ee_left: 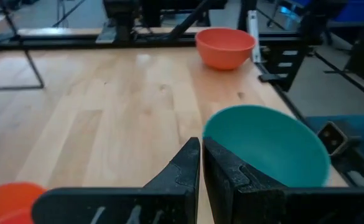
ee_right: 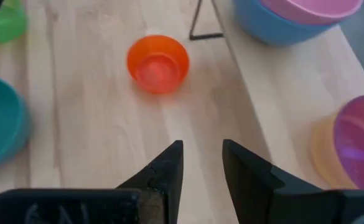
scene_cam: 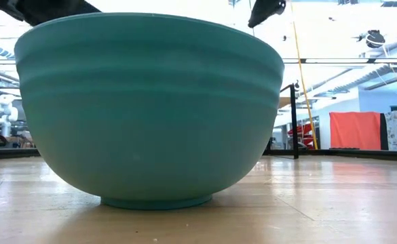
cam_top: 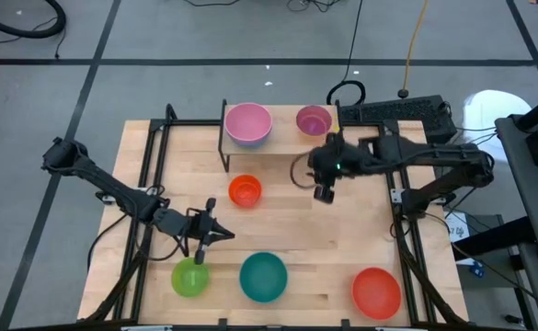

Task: Place and stack bowls onto a shelf
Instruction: Stack the green bowl on top of the pink bowl on the shelf

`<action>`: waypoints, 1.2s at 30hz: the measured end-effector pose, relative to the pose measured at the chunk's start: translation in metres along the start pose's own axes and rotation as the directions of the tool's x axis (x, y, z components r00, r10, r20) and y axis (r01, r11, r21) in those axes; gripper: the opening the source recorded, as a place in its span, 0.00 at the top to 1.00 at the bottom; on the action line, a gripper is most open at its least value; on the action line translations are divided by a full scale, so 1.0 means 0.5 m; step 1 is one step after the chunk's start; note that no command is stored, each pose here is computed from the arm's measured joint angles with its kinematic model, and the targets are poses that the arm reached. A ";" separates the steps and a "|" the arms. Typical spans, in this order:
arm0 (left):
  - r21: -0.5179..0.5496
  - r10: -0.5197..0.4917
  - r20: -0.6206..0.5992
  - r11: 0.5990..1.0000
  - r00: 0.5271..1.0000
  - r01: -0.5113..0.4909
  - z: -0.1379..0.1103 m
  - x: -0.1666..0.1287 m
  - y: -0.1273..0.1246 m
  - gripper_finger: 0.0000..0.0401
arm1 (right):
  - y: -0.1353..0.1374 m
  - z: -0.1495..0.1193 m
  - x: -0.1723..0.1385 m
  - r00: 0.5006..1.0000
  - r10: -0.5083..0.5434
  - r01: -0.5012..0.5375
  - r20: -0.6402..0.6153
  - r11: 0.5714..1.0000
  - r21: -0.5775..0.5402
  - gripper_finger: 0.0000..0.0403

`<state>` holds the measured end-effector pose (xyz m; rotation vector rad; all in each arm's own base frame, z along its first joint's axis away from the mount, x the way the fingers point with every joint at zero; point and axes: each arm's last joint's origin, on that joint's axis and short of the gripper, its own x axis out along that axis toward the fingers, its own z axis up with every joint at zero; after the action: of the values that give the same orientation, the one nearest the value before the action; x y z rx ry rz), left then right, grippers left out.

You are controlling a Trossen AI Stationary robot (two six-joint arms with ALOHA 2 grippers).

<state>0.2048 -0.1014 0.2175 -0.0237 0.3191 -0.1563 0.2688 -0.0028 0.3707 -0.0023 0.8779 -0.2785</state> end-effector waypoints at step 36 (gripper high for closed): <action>0.393 -0.133 -0.511 0.843 0.849 0.368 0.023 0.251 -0.281 0.40 | 0.246 -0.290 0.197 0.910 0.295 -0.316 0.292 0.949 0.024 0.73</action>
<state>0.3053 -0.2600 0.1964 0.4773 0.7574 -0.5163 0.2478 0.1082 0.1888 0.1574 0.5687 -0.0120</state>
